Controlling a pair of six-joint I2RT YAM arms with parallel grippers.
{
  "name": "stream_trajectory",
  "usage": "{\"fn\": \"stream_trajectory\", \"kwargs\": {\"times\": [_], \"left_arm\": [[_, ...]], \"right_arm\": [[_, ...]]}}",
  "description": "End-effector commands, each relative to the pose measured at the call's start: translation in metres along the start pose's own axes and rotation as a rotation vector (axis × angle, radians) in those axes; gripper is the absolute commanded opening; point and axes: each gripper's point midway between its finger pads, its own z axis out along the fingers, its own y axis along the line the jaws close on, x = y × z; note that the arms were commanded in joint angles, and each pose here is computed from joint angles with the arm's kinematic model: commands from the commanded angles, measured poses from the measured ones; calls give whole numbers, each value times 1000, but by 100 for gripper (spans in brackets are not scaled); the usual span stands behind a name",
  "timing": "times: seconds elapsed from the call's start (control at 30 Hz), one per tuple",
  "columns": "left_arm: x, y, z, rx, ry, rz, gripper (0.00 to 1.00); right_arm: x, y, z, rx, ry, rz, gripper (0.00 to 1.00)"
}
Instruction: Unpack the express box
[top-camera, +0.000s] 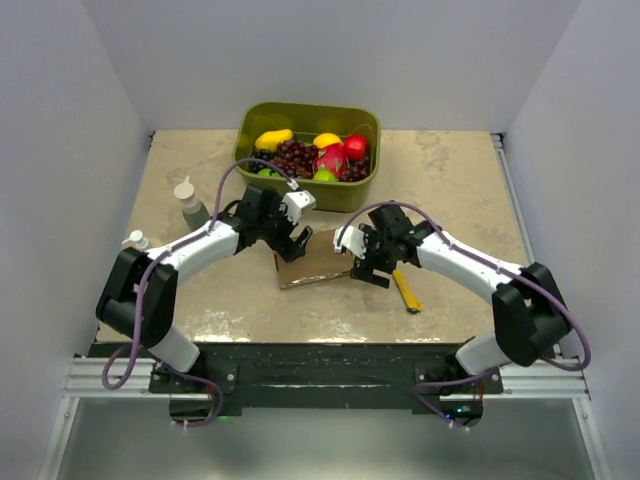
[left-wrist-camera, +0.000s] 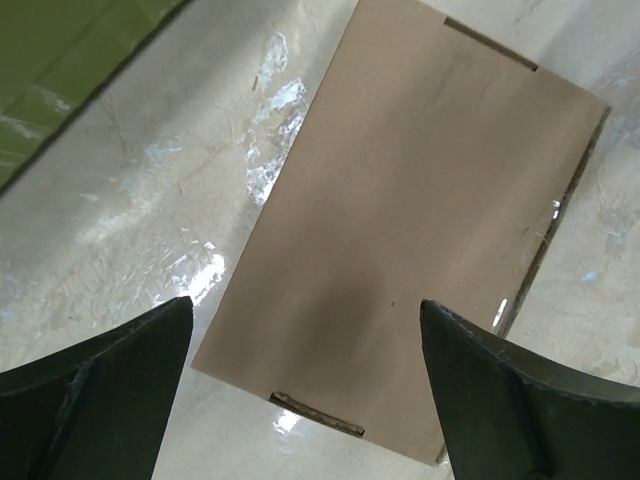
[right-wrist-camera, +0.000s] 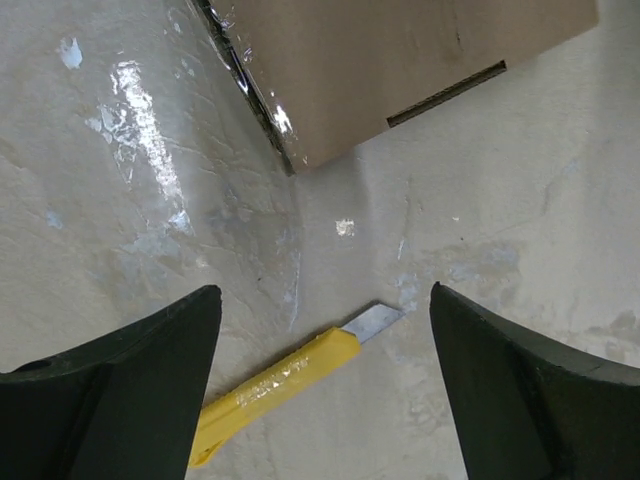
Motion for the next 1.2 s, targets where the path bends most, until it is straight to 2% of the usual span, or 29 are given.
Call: {"fn": "stream_trajectory", "kwargs": {"times": [0.0,0.13,0.23,0.37,0.57,0.6,0.7,0.77,0.9,1.03,1.17], "left_arm": [[-9,10,10,-5,-19,-24,100],[5,30,14,-59,-1,-106,100],[16,31,14,-38,19,-140,98],[22,4,4,82,13,-137,94],[62,-45,-19,261,60,-122,82],[62,-51,-24,294,52,-112,72],[51,-61,-34,348,19,-74,70],[48,-80,-41,473,4,-31,70],[45,-89,-45,529,-3,54,69],[46,-80,-50,523,78,109,68],[45,-78,-62,516,103,150,69]], "right_arm": [[-23,-13,9,23,-70,-88,88],[-27,-2,18,-59,-84,-172,89],[-32,-9,30,-45,-89,-168,90],[-40,-35,49,35,-72,-93,89],[-60,-70,67,113,-75,-12,87],[-66,-77,66,135,-88,-8,87],[-71,-84,68,154,-92,18,87],[-72,-85,69,155,-93,35,88],[-71,-82,62,144,-80,44,89],[-54,-91,30,194,-18,87,89],[-3,-97,-4,218,84,246,85]]}}
